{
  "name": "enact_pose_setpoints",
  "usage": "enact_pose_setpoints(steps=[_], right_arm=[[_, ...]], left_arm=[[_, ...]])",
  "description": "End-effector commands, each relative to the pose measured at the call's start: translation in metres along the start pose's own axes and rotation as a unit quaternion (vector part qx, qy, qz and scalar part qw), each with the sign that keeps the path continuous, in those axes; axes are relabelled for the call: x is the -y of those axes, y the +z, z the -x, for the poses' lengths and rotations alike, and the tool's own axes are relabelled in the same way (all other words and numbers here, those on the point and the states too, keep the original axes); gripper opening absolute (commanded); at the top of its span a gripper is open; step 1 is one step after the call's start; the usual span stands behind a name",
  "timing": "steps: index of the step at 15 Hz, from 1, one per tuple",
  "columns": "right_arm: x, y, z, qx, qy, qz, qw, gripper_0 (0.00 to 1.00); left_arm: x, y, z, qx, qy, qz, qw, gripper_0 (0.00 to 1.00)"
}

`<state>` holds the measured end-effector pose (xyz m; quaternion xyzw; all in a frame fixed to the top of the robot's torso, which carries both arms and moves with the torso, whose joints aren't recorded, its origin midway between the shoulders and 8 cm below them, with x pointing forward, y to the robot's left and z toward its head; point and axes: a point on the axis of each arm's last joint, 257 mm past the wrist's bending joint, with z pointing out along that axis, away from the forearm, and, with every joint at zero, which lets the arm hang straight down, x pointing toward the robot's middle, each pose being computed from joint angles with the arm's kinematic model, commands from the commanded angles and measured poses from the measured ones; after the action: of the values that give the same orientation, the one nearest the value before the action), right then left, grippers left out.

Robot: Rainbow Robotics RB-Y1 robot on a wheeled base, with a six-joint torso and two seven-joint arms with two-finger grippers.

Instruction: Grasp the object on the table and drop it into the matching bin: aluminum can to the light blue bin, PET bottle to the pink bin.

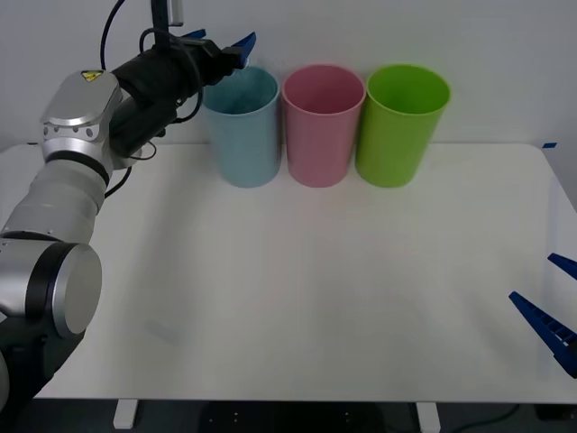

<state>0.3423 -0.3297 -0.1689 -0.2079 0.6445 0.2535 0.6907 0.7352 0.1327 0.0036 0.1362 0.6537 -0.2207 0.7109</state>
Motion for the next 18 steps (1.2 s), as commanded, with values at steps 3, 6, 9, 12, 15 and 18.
enact_pose_setpoints(steps=[3, 6, 9, 12, 15, 18], right_arm=[[0.0, 0.0, 0.0, 0.0, 0.0, 0.0, 1.0, 1.0], [0.0, 0.0, 0.0, 0.0, 0.0, 0.0, 1.0, 1.0], [0.0, 0.0, 0.0, 0.0, 0.0, 0.0, 1.0, 1.0], [0.0, 0.0, 0.0, 0.0, 0.0, 0.0, 1.0, 1.0], [0.0, 0.0, 0.0, 0.0, 0.0, 0.0, 1.0, 1.0], [0.0, 0.0, 0.0, 0.0, 0.0, 0.0, 1.0, 1.0]], left_arm=[[-0.015, -0.034, -0.001, 0.012, -0.015, -0.033, 0.9993, 1.0], [-0.015, -0.057, -0.002, 0.033, -0.019, -0.042, 0.9984, 1.0], [-0.015, -0.085, -0.009, 0.047, -0.019, -0.047, 0.9976, 1.0], [-0.02, -0.119, -0.014, 0.053, -0.01, -0.053, 0.9972, 1.0], [-0.025, -0.156, -0.026, 0.043, 0.0, -0.068, 0.9968, 1.0], [-0.031, -0.196, -0.033, 0.032, 0.021, -0.07, 0.9968, 1.0]])
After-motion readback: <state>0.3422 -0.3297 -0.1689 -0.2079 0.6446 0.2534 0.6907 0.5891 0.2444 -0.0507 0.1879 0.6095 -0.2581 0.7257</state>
